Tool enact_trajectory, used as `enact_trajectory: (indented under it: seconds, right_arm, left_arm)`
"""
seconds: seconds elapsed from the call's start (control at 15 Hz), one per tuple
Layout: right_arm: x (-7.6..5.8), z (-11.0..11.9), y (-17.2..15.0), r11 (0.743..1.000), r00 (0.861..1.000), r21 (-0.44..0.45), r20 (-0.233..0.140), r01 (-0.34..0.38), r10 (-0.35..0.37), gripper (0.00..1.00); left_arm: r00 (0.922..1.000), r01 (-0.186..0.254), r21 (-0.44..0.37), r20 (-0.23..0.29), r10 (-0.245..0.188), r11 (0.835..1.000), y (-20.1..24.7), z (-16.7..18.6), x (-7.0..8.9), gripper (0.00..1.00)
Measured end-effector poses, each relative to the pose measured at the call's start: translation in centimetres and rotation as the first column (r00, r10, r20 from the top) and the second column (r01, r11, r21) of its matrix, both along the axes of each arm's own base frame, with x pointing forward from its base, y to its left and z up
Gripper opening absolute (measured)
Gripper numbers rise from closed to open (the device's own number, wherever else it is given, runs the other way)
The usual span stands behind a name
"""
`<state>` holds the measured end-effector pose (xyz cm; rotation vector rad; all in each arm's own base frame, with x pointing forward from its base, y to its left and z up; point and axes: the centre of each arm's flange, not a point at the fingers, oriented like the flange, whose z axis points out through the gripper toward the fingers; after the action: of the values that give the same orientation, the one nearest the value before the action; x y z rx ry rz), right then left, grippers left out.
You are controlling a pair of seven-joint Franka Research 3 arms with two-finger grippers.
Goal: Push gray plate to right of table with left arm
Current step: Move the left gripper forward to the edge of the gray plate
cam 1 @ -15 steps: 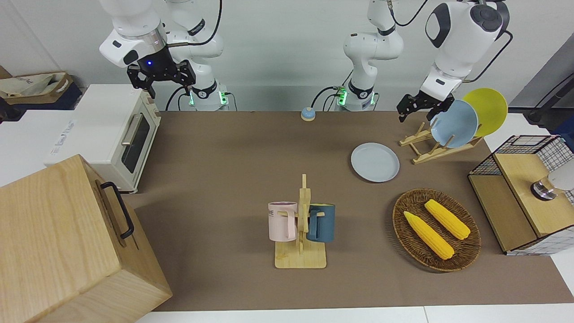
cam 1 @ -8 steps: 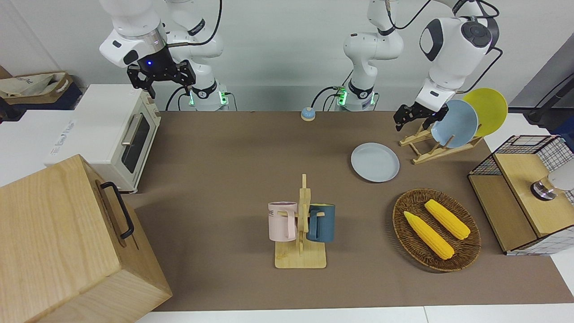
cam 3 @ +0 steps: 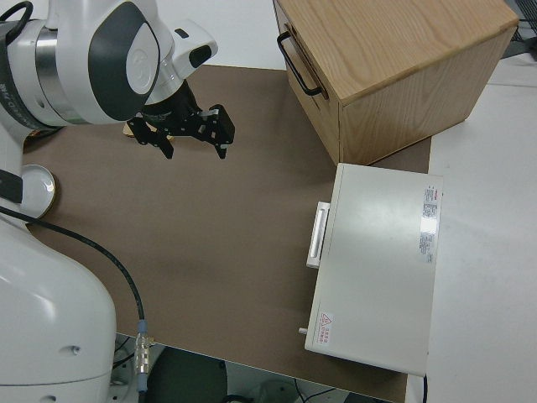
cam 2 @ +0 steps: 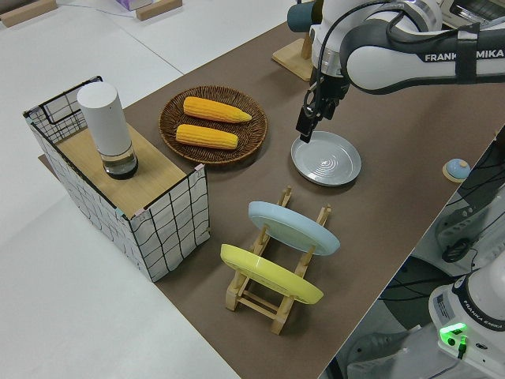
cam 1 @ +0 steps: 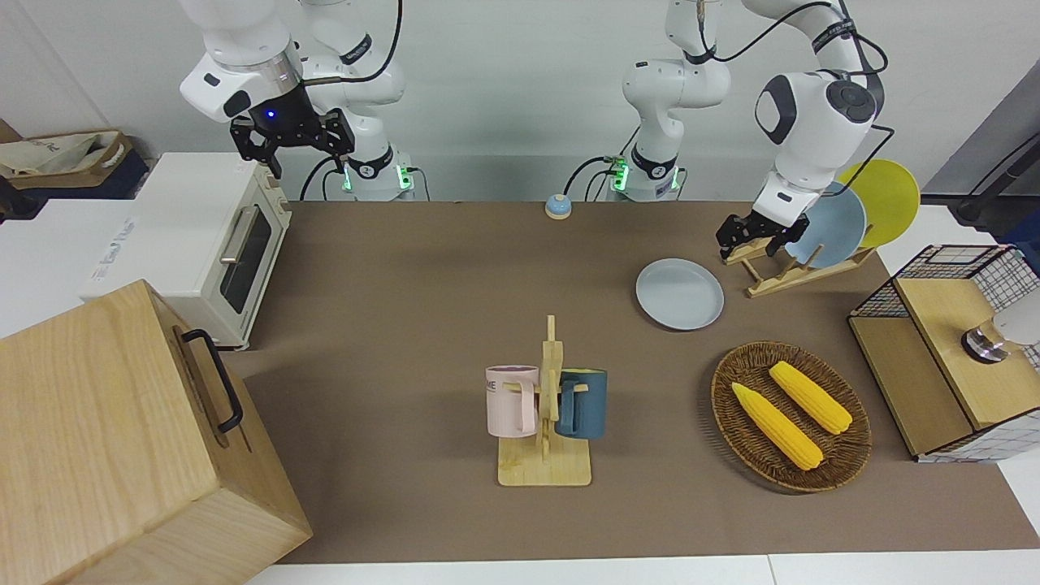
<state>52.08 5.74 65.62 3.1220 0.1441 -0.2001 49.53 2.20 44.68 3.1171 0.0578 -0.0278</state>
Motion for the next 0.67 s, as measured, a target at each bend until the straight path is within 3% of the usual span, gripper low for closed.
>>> enact_trajectory:
  seconds: [0.67]
  right_arm:
    - [0.0, 0.0, 0.0, 1.000, 1.000, 0.000, 0.000, 0.000, 0.000, 0.99]
  left_arm:
    - [0.9994, 0.016, 0.003, 0.031, -0.016, 1.000, -0.2, -5.7, -1.8, 1.00]
